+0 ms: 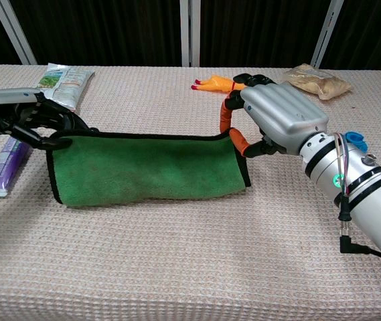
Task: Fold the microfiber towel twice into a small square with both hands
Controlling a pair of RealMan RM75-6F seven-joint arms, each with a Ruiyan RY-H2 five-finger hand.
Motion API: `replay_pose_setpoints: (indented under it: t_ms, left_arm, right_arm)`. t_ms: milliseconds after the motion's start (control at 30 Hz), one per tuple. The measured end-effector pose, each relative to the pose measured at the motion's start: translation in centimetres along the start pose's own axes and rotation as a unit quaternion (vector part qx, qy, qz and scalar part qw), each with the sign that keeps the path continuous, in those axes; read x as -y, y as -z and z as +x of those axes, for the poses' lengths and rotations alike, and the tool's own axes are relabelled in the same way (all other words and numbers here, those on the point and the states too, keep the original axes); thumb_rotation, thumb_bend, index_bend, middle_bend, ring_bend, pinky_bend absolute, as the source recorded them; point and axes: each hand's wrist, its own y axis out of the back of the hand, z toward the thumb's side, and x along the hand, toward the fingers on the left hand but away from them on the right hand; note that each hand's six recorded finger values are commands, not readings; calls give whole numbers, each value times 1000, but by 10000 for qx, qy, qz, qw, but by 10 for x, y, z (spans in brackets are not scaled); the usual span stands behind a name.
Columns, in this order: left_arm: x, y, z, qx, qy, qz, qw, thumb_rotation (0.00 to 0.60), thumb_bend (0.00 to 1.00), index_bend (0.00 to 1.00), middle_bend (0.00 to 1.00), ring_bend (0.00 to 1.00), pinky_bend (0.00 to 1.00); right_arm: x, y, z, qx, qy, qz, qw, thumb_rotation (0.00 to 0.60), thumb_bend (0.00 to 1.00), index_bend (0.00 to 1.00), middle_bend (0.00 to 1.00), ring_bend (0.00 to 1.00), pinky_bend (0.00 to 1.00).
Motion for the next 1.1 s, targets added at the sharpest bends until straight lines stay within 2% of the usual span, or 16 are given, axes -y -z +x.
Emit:
replay_pose_setpoints:
  t_ms: [567,833,1000,1100]
  left_arm:
    - [-8,5,27,-356,-124,575,9976,600,467,654,251,183,135]
    - [-8,10,35,-507,-172,762,9957,600,466,581,236,177,136]
    - [-9,11,36,-544,-200,874,9945,600,465,458,205,163,135]
    - [-11,12,37,-566,-232,1004,9931,600,437,343,163,150,135]
  right_arm:
    - [20,11,-20,389,-213,397,9982,600,493,748,290,24,0]
    - [29,17,-26,545,-334,472,9968,600,493,744,289,24,0]
    - [31,18,-30,580,-353,482,9965,600,494,743,289,24,0]
    - [33,18,-32,594,-360,480,9964,600,493,743,289,24,0]
